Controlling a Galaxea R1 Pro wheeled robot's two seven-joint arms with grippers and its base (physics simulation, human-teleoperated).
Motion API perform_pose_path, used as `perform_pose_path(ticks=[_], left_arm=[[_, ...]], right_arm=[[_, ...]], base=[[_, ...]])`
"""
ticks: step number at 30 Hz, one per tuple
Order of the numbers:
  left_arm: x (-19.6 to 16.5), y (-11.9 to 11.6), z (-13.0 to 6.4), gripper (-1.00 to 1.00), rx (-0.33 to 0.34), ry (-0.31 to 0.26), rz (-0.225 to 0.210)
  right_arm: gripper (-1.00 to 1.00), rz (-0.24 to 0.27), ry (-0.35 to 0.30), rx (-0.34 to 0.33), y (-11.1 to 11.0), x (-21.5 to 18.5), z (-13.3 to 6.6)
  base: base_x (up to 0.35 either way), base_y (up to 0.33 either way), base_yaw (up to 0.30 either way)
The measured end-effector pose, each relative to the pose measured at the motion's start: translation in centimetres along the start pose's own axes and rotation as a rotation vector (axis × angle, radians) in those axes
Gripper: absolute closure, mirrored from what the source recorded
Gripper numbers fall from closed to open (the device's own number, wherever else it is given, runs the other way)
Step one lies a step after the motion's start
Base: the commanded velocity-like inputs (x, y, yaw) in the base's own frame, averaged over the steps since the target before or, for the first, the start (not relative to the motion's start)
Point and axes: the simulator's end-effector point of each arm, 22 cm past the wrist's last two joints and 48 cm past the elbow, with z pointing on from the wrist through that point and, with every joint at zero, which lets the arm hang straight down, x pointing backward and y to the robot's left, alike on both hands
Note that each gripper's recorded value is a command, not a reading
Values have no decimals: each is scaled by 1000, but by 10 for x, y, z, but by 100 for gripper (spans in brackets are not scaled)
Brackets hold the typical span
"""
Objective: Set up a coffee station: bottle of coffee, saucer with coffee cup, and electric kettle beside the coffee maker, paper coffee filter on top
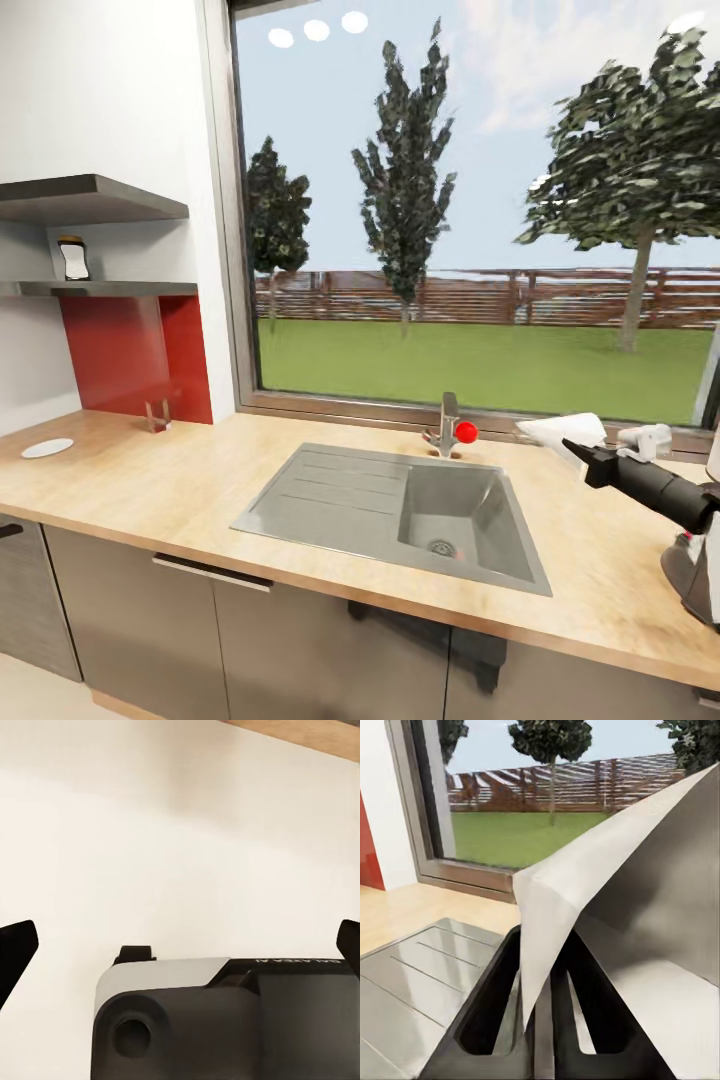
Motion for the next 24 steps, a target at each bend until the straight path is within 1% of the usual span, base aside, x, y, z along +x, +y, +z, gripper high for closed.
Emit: perform_pose_path(ticks=[2, 3, 4, 5, 7, 8, 11, 12, 13, 14, 15, 16, 17, 18, 19, 20, 21, 22, 23, 24], left_arm=[[0, 0, 0, -100, 0, 0, 0], [0, 0, 0, -100, 0, 0, 0], [0, 0, 0, -100, 0, 0, 0], [0, 0, 0, -100, 0, 0, 0], [0, 0, 0, -100, 0, 0, 0], [0, 0, 0, -100, 0, 0, 0], [0, 0, 0, -100, 0, 0, 0], [0, 0, 0, -100, 0, 0, 0], [0, 0, 0, -100, 0, 0, 0], [0, 0, 0, -100, 0, 0, 0], [0, 0, 0, -100, 0, -1, 0], [0, 0, 0, -100, 0, 0, 0], [0, 0, 0, -100, 0, 0, 0], [0, 0, 0, -100, 0, 0, 0], [0, 0, 0, -100, 0, 0, 0], [0, 0, 0, -100, 0, 0, 0], [0, 0, 0, -100, 0, 0, 0], [0, 0, 0, -100, 0, 0, 0], [0, 0, 0, -100, 0, 0, 0], [0, 0, 0, -100, 0, 0, 0]], right_arm=[[100, -23, 8, 12, -4, -19, 7], [100, -82, 57, 52, -14, -48, 15], [100, -102, 52, 65, -17, -67, 17], [100, -127, 60, 85, -22, -88, 18], [100, -177, 67, 103, -20, -134, 21], [100, -215, 70, 116, -15, -166, 23], [100, -275, 51, 150, -11, -209, 22], [100, -315, 38, 177, -10, -234, 20], [100, -337, 30, 194, -9, -247, 19], [100, -403, 30, 259, -12, -287, 20], [100, -429, 14, 303, -17, -321, 14], [100, -433, 16, 326, -22, -334, 12], [100, -436, 30, 371, -38, -355, 4], [100, -434, 40, 391, -47, -365, -2], [100, -436, 78, 422, -64, -377, -12], [100, -438, 103, 433, -72, -382, -17], [100, -454, 164, 460, -87, -386, -26], [100, -481, 228, 488, -100, -388, -34], [100, -517, 280, 502, -110, -390, -42], [100, -553, 321, 502, -116, -390, -48]], base=[[0, 0, 0], [0, 0, 0], [0, 0, 0], [0, 0, 0], [0, 0, 0], [0, 0, 0], [0, 0, 0], [0, 0, 0], [0, 0, 0], [0, 0, 0], [0, 0, 0], [0, 0, 0], [0, 0, 0], [0, 0, 0], [0, 0, 0], [0, 0, 0], [0, 0, 0], [0, 0, 0], [0, 0, 0], [0, 0, 0]])
